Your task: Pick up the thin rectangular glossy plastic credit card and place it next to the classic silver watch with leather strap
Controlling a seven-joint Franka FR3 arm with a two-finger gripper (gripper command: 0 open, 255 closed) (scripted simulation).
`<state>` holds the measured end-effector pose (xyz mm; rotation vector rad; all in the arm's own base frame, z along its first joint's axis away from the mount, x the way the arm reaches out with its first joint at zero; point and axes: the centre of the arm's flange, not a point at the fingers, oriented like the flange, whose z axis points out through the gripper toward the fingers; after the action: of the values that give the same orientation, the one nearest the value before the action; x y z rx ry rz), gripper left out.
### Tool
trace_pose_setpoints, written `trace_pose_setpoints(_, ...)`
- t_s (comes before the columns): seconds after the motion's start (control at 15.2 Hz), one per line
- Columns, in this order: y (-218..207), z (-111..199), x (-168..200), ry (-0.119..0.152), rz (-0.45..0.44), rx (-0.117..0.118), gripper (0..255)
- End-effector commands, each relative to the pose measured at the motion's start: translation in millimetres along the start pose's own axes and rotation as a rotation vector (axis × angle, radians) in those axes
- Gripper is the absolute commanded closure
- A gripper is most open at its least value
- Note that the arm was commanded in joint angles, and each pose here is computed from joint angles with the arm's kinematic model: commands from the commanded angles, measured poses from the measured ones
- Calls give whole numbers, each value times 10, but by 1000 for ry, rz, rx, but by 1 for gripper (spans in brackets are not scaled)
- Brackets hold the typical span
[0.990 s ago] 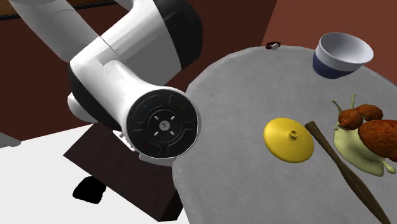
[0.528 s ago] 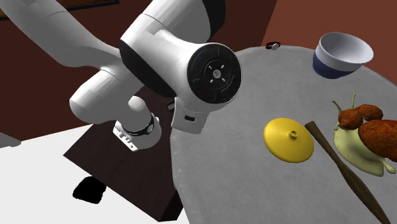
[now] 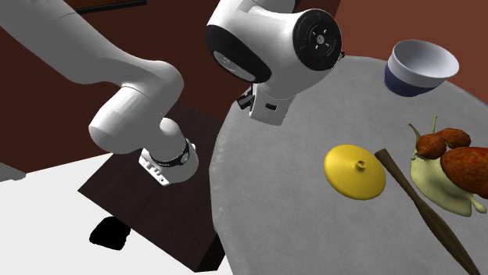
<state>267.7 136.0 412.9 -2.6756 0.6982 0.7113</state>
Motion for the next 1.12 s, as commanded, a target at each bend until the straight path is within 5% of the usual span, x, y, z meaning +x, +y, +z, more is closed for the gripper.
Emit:
trace_pose_setpoints(0.0, -232, 85, -104, -1, 1, 2, 255)
trace_pose_setpoints(1.06, -2169, 743, -629, -1, 1, 2, 255)
